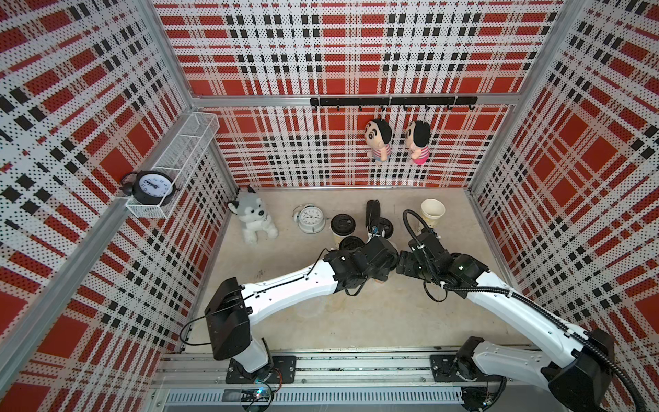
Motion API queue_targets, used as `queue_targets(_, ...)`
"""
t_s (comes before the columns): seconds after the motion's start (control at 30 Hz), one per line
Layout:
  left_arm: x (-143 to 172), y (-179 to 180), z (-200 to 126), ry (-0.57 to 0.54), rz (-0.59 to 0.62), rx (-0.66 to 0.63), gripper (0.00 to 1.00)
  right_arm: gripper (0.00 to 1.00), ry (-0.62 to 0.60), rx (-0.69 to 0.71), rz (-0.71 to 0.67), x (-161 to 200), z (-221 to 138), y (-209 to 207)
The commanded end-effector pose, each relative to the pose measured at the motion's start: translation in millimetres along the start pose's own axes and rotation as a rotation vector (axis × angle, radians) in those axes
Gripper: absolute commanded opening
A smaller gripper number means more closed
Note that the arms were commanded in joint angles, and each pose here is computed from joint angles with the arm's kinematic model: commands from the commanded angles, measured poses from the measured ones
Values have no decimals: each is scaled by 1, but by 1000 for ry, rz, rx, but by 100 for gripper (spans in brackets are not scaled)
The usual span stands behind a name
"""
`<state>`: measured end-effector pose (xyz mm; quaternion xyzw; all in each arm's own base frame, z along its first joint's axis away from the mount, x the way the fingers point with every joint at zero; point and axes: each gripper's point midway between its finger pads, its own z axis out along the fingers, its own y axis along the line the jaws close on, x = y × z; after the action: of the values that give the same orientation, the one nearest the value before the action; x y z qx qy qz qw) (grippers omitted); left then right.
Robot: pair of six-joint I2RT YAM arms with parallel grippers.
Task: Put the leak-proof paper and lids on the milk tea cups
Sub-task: Secure the cup lid on the cup.
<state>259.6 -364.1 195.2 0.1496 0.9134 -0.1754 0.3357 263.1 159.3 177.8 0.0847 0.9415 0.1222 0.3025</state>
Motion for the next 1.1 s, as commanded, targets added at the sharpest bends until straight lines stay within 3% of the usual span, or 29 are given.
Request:
queue_targets(0.0,31,-1,19,138,76,7,38,84,88,-67,-73,13,-2,15)
queue_targets(0.57,5,3,23,127,87,-15,39,86,-130,-226,-84,-78,-58,47)
queue_targets(1.07,-33,0,3,74,101,-56,48,88,-138,-203,-49,-82,-58,23)
